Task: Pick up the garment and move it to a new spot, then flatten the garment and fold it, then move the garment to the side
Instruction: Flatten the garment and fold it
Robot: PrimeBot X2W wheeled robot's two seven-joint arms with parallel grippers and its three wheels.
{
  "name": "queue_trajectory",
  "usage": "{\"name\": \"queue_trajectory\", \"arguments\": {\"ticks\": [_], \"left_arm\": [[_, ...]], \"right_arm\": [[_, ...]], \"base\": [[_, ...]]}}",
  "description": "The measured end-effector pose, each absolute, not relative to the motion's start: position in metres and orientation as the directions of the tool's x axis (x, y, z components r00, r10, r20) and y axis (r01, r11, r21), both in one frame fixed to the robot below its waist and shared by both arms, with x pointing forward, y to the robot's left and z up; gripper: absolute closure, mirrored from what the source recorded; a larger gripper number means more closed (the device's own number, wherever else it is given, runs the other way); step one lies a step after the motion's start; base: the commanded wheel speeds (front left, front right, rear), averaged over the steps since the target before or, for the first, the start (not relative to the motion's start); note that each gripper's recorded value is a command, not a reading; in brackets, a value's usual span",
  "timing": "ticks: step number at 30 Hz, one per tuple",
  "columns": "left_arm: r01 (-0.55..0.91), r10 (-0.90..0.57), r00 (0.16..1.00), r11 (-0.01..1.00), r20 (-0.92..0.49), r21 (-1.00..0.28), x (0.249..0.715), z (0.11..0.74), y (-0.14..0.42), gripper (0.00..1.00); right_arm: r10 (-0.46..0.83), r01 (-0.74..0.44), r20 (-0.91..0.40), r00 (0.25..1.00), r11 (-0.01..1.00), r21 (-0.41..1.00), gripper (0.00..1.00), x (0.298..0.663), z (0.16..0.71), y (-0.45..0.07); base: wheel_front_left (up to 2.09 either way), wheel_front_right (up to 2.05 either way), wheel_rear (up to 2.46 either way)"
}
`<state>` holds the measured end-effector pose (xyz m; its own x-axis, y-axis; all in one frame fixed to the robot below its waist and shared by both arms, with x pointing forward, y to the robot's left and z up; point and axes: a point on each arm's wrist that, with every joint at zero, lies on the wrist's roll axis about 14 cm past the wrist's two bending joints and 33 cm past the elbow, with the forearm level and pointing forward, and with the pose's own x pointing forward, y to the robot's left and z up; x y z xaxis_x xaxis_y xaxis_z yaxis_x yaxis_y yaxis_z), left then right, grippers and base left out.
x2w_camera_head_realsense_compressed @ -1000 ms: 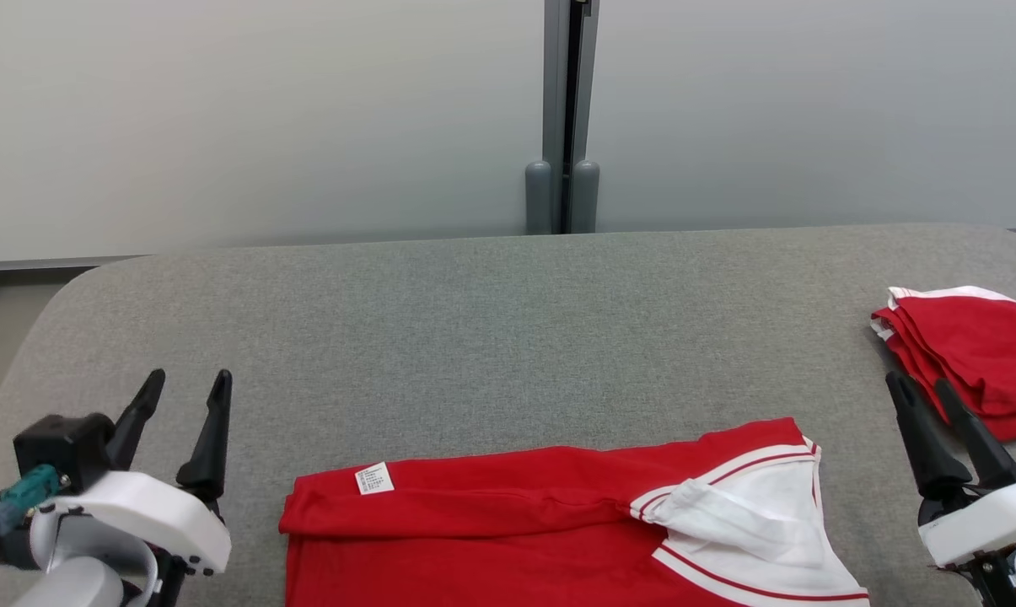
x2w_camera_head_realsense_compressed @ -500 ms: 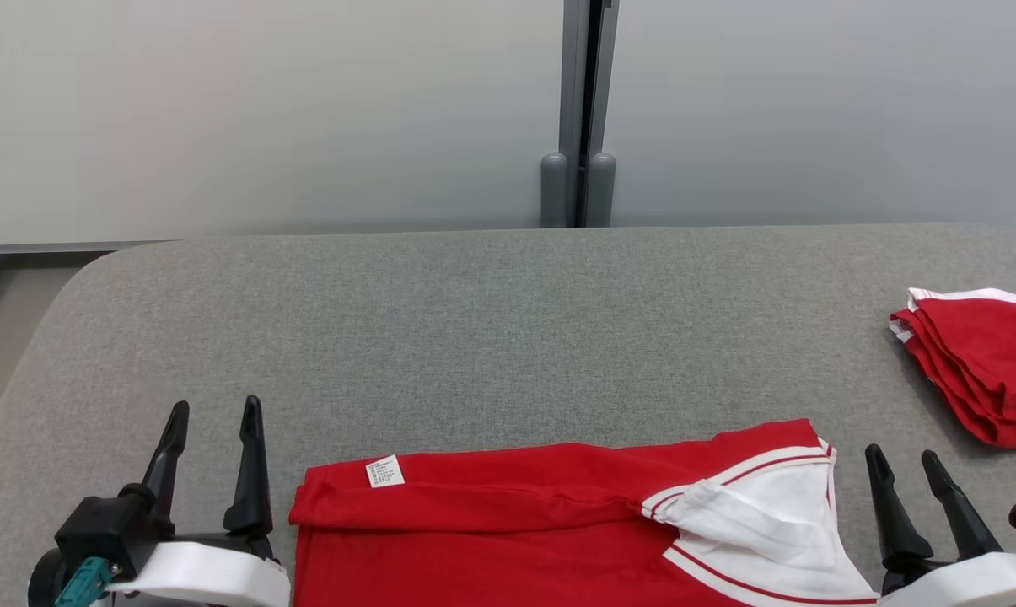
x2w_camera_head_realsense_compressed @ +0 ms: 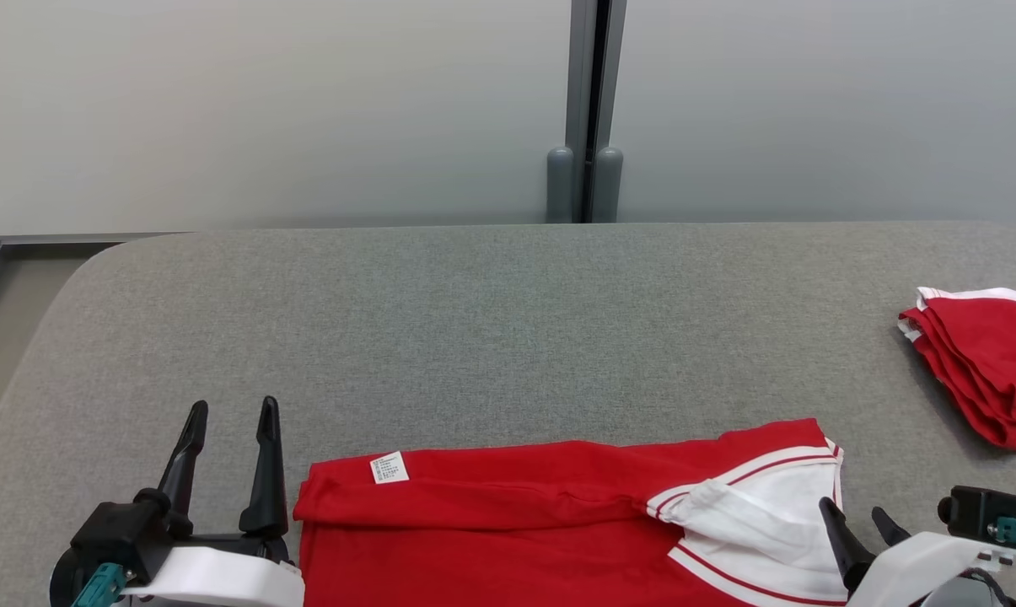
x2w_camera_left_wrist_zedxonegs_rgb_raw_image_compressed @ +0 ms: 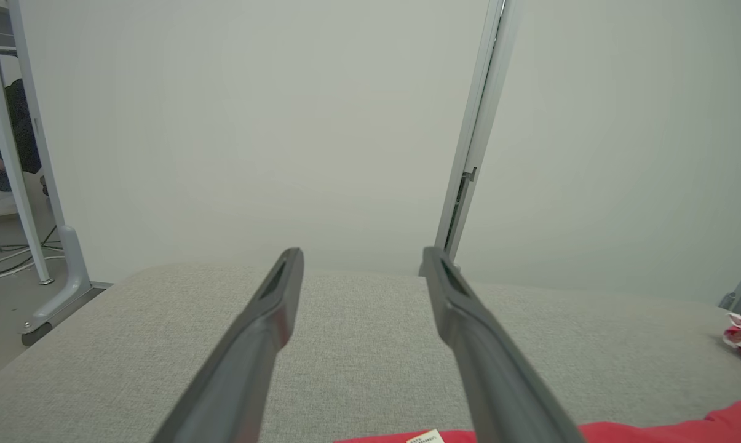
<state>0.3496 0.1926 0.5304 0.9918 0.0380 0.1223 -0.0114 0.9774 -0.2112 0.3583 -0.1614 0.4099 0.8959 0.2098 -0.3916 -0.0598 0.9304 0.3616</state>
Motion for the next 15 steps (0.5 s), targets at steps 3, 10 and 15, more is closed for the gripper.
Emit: {"name": "queue_trajectory", "arguments": {"ticks": [3, 10, 15], "left_arm": [[-0.011, 0.038, 0.992, 0.976, 0.123, -0.216, 0.348, 0.529, 0.193, 0.0], [-0.026, 0.057, 0.99, 0.974, 0.132, -0.226, 0.344, 0.529, 0.199, 0.0], [-0.042, 0.071, 0.99, 0.974, 0.125, -0.222, 0.341, 0.526, 0.204, 0.0]], "right_arm": [[0.22, -0.013, -0.509, 0.832, 0.925, 0.379, 0.0, 0.358, 0.39, -0.157], [0.265, 0.046, -0.658, 0.705, 0.908, 0.416, 0.0, 0.353, 0.366, -0.146], [0.292, 0.034, -0.665, 0.687, 0.902, 0.43, 0.0, 0.357, 0.367, -0.136]], "base": [[0.0, 0.0, 0.0], [0.0, 0.0, 0.0], [0.0, 0.0, 0.0]]}}
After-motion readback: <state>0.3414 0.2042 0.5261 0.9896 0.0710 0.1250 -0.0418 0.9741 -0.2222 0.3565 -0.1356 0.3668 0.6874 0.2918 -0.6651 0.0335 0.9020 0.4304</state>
